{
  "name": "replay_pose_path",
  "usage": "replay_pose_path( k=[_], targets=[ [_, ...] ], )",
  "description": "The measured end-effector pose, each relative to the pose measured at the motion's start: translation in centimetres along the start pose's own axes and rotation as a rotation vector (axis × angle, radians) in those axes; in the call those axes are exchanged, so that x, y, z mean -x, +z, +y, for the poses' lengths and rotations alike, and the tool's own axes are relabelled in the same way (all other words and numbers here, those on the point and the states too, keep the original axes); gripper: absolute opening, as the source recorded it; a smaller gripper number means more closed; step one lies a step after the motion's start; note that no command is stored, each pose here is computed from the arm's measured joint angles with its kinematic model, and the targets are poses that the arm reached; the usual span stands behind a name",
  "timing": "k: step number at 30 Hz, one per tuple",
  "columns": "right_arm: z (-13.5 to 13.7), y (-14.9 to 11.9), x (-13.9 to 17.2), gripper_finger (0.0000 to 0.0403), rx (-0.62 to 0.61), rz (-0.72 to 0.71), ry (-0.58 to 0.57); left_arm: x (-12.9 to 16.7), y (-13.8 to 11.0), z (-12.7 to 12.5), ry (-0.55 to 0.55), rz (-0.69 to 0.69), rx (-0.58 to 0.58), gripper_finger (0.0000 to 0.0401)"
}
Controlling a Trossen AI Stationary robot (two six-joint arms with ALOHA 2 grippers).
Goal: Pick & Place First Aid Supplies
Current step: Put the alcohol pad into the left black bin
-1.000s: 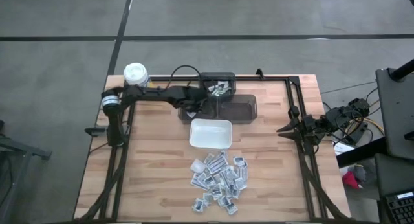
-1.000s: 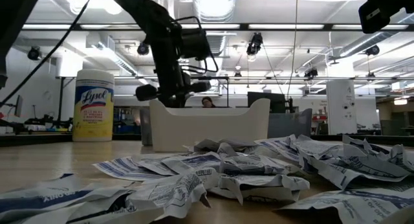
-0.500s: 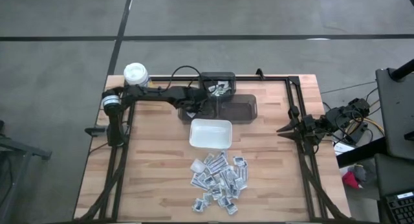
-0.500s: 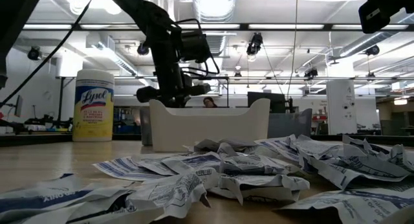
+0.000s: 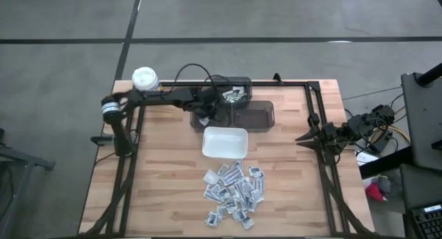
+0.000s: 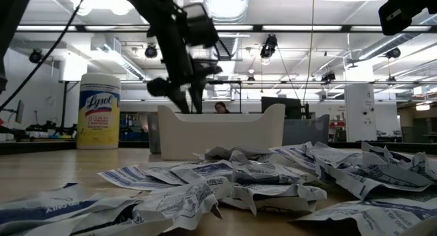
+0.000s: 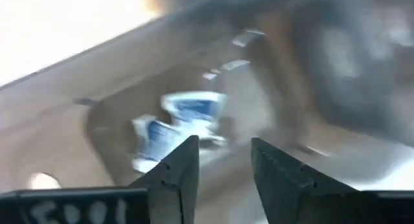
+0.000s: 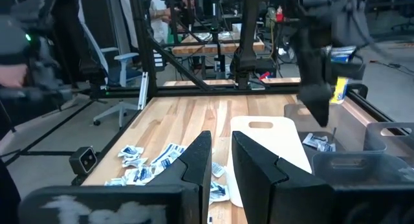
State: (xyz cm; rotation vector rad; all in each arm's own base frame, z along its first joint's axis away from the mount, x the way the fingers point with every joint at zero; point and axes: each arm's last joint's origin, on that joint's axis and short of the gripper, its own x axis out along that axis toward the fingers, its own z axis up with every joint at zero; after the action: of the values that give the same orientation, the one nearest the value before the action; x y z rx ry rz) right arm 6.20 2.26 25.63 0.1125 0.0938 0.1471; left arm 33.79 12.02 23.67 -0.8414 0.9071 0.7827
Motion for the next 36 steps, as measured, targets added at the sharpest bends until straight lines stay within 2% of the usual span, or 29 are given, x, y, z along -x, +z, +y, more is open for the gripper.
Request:
replay_pose_path(
  k=[6,13,18,25,28,32,36],
  targets=[
    [0.0,0.0,0.0,0.0059,0.004,0.000,0.000,5.3,-2.5,-2.7,-0.303,0.126,-0.081,0.0136],
    [0.0,0.0,0.0,0.0059,0.004,0.000,0.000,9.6,-8.6,-6.1,-0.443,0.235,-0.118,0.0136],
    [0.0,0.0,0.0,0.0059,0.004,0.000,0.000,10.7,-13.4,-8.2,-0.435,0.303,-0.080,0.0136],
    [0.0,0.0,0.0,0.0059,0.004,0.000,0.000,10.7,-19.9,-10.2,-0.350,0.373,0.068,0.0135],
    [0.0,0.0,0.0,0.0059,0.002,0.000,0.001,10.2,-22.5,-10.8,-0.316,0.405,0.093,0.0135],
    [0.0,0.0,0.0,0.0059,0.000,0.000,0.000,9.0,-25.2,-11.5,-0.280,0.432,0.054,0.0135],
    [0.0,0.0,0.0,0.0059,0.001,0.001,0.001,7.0,-27.3,-12.4,-0.296,0.428,-0.077,0.0135]
  ],
)
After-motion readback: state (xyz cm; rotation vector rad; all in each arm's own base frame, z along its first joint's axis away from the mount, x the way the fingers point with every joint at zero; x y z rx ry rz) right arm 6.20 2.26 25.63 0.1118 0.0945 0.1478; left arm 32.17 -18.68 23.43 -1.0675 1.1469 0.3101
